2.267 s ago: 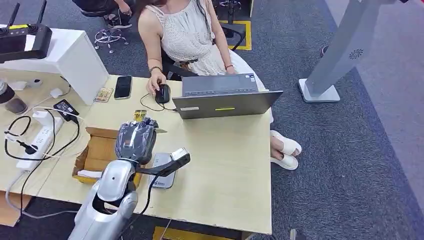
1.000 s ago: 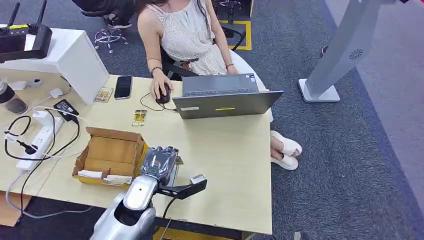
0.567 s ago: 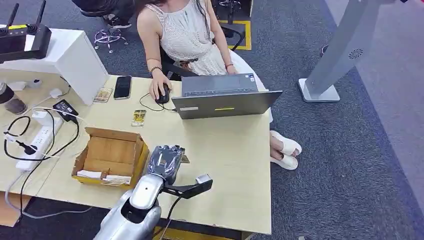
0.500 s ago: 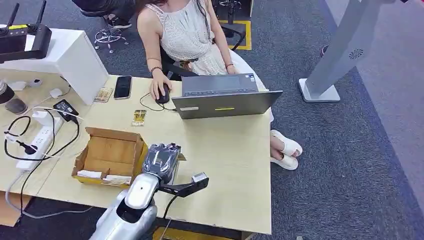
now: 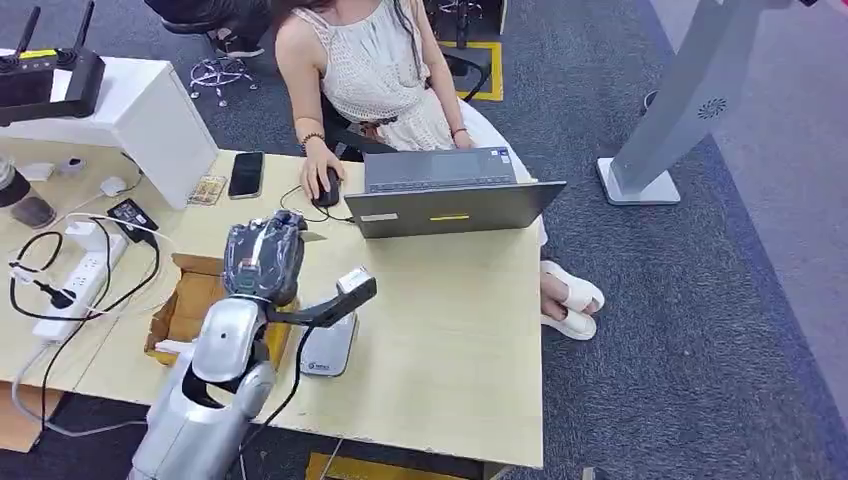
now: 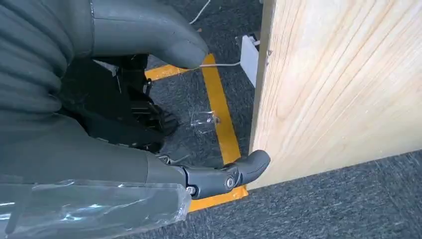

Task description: Pass the card to the sensor for recognition and then transmit it.

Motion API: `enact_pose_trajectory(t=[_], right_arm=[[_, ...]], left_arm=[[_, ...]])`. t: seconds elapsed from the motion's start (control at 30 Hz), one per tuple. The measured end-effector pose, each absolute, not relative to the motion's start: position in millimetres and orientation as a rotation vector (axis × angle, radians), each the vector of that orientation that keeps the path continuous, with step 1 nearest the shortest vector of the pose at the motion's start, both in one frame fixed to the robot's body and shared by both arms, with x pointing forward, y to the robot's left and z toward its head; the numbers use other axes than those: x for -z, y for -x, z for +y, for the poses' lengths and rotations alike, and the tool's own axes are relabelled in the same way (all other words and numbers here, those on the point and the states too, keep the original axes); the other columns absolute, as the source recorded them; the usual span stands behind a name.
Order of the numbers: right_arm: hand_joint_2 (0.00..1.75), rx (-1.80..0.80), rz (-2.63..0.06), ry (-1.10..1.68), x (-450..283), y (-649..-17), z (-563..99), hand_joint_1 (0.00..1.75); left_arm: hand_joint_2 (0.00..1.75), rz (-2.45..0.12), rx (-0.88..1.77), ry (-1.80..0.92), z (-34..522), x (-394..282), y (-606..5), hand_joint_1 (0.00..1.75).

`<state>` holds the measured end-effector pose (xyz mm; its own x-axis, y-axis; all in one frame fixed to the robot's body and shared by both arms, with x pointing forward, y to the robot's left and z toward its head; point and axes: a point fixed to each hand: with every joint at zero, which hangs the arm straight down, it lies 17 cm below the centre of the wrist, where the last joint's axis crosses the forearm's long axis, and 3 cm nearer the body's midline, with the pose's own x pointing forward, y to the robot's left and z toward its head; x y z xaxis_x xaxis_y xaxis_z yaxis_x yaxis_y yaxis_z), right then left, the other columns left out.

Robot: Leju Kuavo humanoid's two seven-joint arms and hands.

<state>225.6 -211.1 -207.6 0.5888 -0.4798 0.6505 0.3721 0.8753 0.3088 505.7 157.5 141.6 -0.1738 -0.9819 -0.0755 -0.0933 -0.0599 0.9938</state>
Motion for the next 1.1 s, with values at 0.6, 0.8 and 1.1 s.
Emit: enact_pose_trajectory(t=[0.6,0.8,1.1], right_arm=[[1.75,0.396,-0.790,-0.204,201,-240,-182,0.00],[1.75,0.403,-0.788,-0.204,201,-240,-182,0.00],[1.75,0.404,-0.787,-0.205,201,-240,-182,0.00]], left_arm=[[1.75,-1.241,1.278,-1.497,232,-226,-603,1.75],[1.75,-1.207,1.278,-1.496,247,-224,-610,0.00],[1.75,-1.171,1.241,-1.491,263,-216,-611,0.00]])
